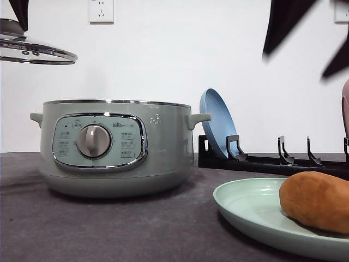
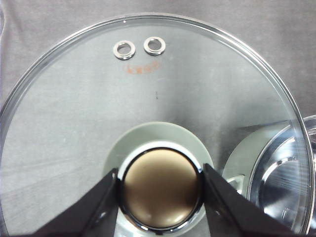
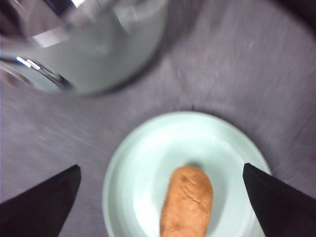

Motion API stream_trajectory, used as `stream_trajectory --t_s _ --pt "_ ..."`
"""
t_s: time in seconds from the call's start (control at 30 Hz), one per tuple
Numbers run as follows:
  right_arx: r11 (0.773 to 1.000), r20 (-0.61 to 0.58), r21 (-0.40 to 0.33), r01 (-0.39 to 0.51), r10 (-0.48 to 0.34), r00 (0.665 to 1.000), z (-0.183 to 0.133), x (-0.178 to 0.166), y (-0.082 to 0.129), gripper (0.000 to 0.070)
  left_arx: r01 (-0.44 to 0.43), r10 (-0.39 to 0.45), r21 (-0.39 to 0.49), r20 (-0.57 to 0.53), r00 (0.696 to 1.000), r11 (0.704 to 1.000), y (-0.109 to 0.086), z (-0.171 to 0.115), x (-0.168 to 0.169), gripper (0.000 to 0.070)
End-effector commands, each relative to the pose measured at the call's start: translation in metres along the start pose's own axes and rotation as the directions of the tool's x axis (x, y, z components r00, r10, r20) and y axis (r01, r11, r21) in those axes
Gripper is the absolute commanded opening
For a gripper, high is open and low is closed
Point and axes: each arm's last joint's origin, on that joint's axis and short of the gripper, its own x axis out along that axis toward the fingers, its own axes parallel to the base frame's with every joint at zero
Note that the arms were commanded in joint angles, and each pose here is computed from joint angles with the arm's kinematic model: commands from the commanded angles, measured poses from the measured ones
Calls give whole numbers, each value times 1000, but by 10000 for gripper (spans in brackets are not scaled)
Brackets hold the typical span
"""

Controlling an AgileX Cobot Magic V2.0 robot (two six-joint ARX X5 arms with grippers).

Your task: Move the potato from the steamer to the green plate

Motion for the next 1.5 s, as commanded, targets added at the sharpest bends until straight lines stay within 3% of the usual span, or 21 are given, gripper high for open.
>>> stream_trajectory --t_s 0.0,0.2,0.33,0.6,0.8,1.2,1.47 --pt "1000 67 -7 -18 18 998 11 -28 7 665 1 0 -11 99 995 1000 1 5 -24 0" --pt "996 251 -72 -52 69 966 15 -108 16 665 3 0 -32 97 995 999 1 4 -23 0" --pt "993 312 -107 -56 87 946 3 -143 17 665 4 0 -35 94 996 999 1 4 -24 0" --pt "992 328 -116 -55 91 940 -34 -174 11 665 7 -3 -51 79 997 999 0 3 -23 0" --pt "993 358 -100 -68 100 928 -41 -182 10 665 22 -19 -43 69 997 999 -8 2 -23 0" --pt "993 366 -99 -69 101 925 -40 -182 10 665 137 -141 91 40 989 986 -71 -6 -29 0" --pt "993 367 -99 -69 101 925 -40 -182 10 665 235 -245 231 16 969 944 -125 -18 -39 0"
